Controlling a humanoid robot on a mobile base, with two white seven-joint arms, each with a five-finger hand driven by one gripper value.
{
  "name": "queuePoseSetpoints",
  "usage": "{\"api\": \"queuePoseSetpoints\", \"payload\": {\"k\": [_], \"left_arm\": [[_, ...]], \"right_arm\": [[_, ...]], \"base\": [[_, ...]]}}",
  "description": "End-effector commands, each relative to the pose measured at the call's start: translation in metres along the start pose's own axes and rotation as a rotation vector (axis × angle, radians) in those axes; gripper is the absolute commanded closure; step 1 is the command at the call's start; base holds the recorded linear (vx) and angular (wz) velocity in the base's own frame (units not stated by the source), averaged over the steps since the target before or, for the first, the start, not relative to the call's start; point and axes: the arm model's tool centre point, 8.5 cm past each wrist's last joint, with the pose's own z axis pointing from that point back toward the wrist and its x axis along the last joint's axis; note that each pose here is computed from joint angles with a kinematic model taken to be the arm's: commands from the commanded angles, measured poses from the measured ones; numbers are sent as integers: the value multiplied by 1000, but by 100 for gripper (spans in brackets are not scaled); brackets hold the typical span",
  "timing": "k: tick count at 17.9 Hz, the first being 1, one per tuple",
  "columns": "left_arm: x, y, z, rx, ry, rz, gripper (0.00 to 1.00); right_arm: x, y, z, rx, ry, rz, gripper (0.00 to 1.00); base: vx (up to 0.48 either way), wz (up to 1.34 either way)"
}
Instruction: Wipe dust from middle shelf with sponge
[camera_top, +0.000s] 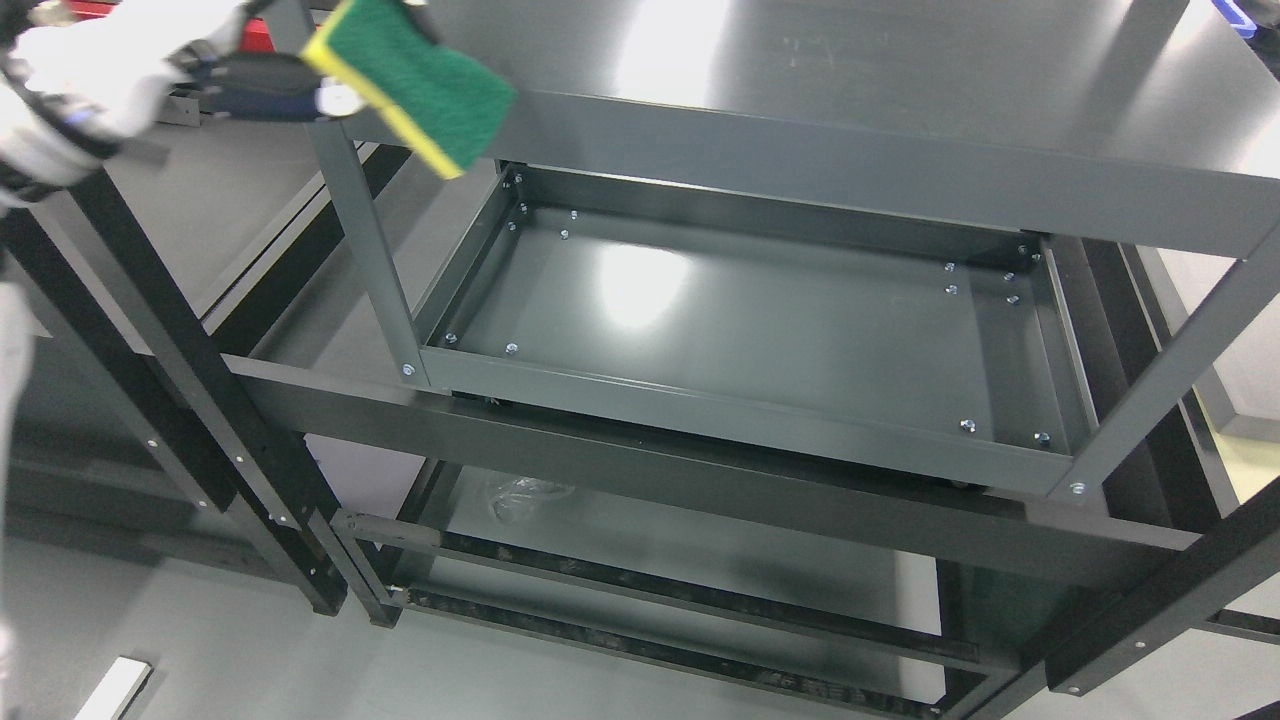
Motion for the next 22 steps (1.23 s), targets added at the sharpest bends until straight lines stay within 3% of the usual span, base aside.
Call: {"api": "queuePoseSetpoints", "payload": {"k": [1,7,12,22], "left_arm": [[24,-90,-132,-35,-138,186,98],[9,-108,-164,-47,-87,252,98],[21,-122,-196,-109,-116,301,98],[40,-191,-218,-377,-94,257,98]], "right_arm": [[2,-10,-1,-15,50,3,0],[2,-10,-1,-15,50,3,0],[2,-10,-1,-15,50,3,0],[2,-10,-1,-15,50,3,0]], "base": [[0,0],[0,0],[0,0],[0,0]]}}
